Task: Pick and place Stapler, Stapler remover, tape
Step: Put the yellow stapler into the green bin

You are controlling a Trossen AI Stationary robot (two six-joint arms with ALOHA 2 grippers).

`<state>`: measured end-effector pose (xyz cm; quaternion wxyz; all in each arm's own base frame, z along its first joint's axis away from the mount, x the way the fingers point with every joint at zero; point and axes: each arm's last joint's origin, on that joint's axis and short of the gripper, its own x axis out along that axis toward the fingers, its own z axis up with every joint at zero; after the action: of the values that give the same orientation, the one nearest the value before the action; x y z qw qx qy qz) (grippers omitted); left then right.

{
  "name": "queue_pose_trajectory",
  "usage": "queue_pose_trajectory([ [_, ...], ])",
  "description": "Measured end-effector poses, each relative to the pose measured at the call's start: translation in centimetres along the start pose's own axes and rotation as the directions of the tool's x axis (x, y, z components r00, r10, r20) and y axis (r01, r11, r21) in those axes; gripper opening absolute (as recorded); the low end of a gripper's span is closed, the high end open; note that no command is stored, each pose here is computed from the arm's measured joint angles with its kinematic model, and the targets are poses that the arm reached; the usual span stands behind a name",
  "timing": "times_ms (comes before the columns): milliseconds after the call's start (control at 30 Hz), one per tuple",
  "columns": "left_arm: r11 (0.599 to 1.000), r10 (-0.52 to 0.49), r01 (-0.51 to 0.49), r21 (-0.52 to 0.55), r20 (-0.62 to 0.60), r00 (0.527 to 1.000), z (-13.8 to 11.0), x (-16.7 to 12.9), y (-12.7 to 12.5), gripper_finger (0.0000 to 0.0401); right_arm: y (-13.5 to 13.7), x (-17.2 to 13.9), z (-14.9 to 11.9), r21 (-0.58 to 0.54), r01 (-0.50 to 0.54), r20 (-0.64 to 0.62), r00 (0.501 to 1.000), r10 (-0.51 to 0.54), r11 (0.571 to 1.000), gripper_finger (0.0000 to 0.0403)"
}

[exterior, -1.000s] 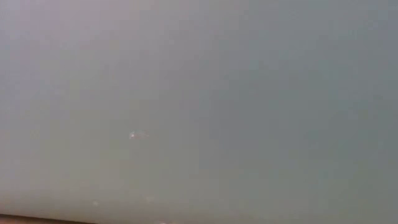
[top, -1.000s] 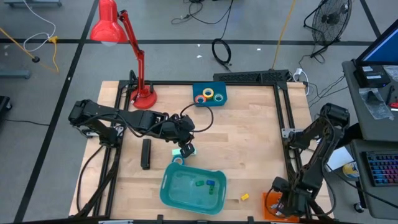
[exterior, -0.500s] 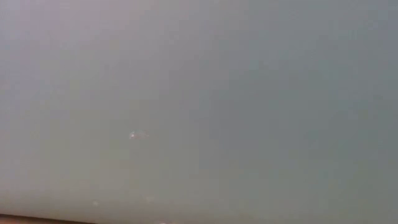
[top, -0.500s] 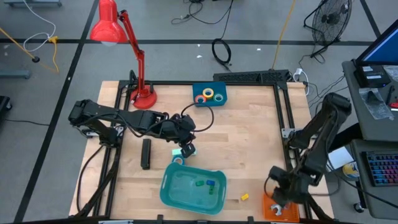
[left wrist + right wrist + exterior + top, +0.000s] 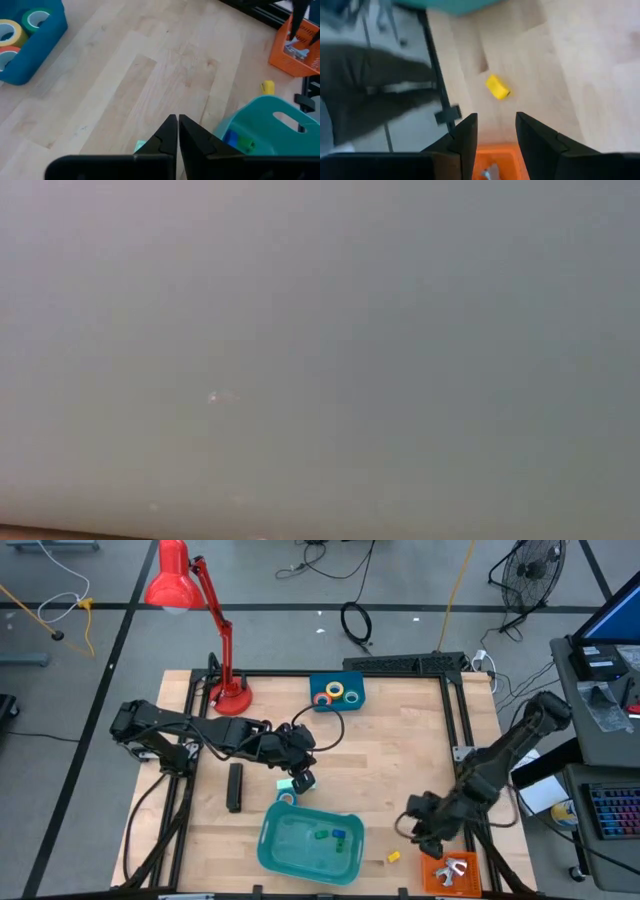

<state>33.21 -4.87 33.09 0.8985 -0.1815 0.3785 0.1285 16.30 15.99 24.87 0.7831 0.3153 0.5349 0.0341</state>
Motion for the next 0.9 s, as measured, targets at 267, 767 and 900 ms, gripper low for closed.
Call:
queue_pose_trajectory([
  [267, 0.999, -0.037, 0.037, 0.004, -0.021, 0.999, -0.4, -0.1, -0.6, 0.0016, 0.4, 4.8, 1.9, -0.334, -0.044, -0.079, 0.997, 0.018, 0.942, 0.0130],
  [767, 0.999, -0.039, 0.039, 0.006, -0.008, 0.999, -2.0, -0.8, -2.9, 0.0018, 0.1, 8.5, 1.3, -0.542, -0.079, -0.195, 0.980, -0.034, 0.836, 0.0165],
  [900, 0.999, -0.042, 0.042, 0.003, -0.008, 0.999, -2.1, -0.9, -3.2, 0.0020, 0.0, 9.2, 1.3, -0.574, -0.056, -0.170, 0.984, -0.053, 0.817, 0.0201],
])
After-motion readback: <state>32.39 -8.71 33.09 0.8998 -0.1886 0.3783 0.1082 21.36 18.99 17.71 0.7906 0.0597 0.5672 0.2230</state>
